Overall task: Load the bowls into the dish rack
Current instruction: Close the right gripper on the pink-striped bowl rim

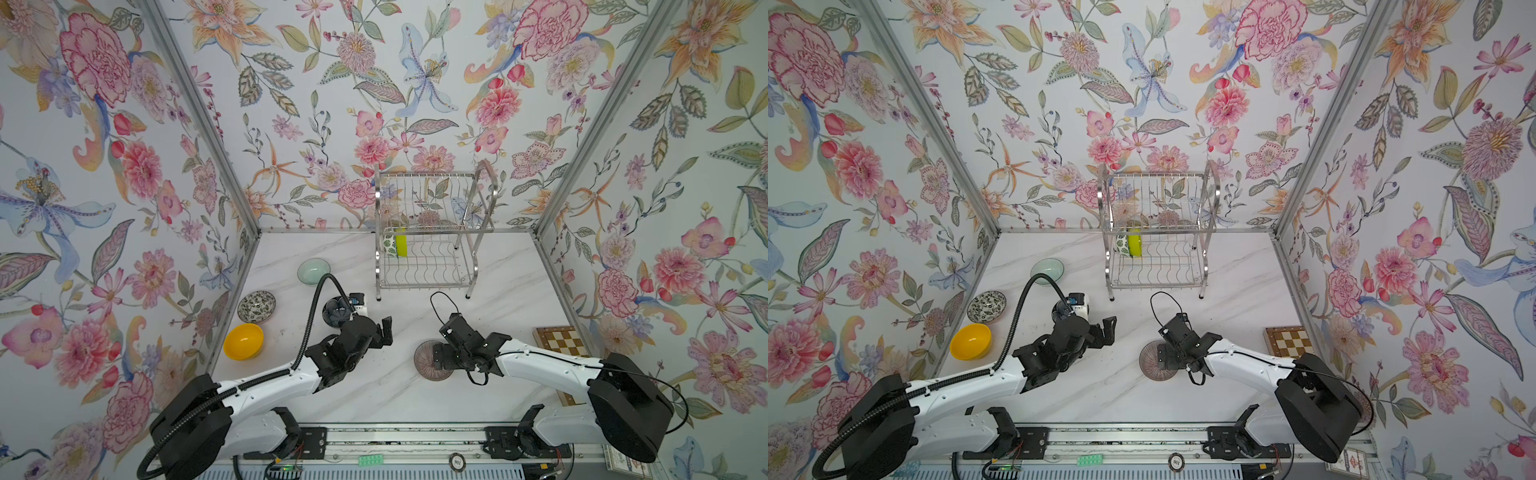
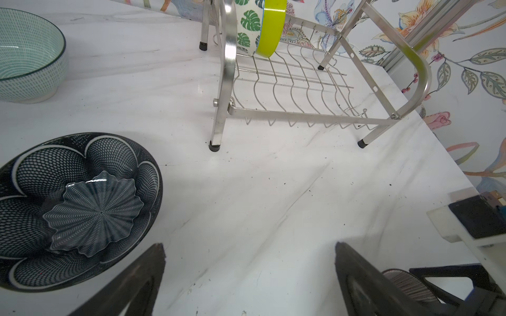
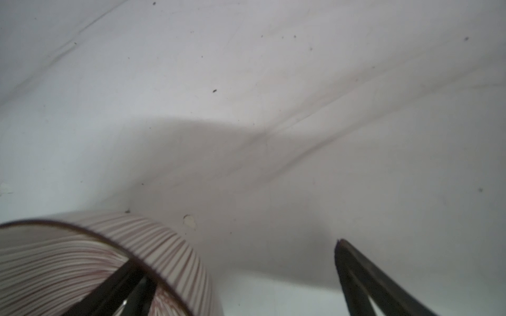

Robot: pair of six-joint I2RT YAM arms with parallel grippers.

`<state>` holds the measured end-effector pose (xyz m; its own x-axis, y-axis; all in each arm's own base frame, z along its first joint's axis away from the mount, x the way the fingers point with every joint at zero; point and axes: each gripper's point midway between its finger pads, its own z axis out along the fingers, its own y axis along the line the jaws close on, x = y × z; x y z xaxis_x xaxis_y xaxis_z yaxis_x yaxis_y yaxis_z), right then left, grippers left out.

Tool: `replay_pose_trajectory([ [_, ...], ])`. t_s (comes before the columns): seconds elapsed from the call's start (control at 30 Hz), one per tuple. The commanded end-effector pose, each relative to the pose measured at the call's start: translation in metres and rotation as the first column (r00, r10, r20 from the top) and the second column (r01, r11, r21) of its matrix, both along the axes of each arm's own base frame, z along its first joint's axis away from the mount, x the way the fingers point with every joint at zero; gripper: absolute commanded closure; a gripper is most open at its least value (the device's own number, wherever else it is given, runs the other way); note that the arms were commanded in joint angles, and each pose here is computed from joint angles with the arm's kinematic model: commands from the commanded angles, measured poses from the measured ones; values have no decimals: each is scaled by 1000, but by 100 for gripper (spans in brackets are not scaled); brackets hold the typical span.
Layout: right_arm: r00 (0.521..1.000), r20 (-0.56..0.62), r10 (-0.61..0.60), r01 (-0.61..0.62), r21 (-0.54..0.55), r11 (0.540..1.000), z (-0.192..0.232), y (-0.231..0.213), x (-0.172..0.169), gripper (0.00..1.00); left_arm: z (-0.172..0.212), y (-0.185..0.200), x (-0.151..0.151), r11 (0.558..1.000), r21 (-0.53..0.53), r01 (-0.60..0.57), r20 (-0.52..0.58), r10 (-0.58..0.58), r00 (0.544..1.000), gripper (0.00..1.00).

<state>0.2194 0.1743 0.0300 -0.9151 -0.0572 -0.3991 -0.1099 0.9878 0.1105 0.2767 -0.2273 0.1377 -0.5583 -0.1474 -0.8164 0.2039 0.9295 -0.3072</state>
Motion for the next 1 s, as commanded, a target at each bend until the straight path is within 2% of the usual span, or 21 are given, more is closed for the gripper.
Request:
replay_pose_trajectory([
  [0.0,999,31,-29,30,-37,999,6,-11,16,1,15,-5,1,1000,-15,8,39,-8,999,1],
  [0.47,986,90,-142,153,-126,980,5,-46,75,1,17,-10,0,999,-43,24,31,-23,999,1],
  [0.63,991,72,-108,113,-62,992,9,-30,82,1,18,-12,1,999,-35,31,31,-30,999,1],
  [0.97,991,62,-116,109,114,988,21,-8,64,25,14,-21,4,997,-59,43,26,-42,999,1],
])
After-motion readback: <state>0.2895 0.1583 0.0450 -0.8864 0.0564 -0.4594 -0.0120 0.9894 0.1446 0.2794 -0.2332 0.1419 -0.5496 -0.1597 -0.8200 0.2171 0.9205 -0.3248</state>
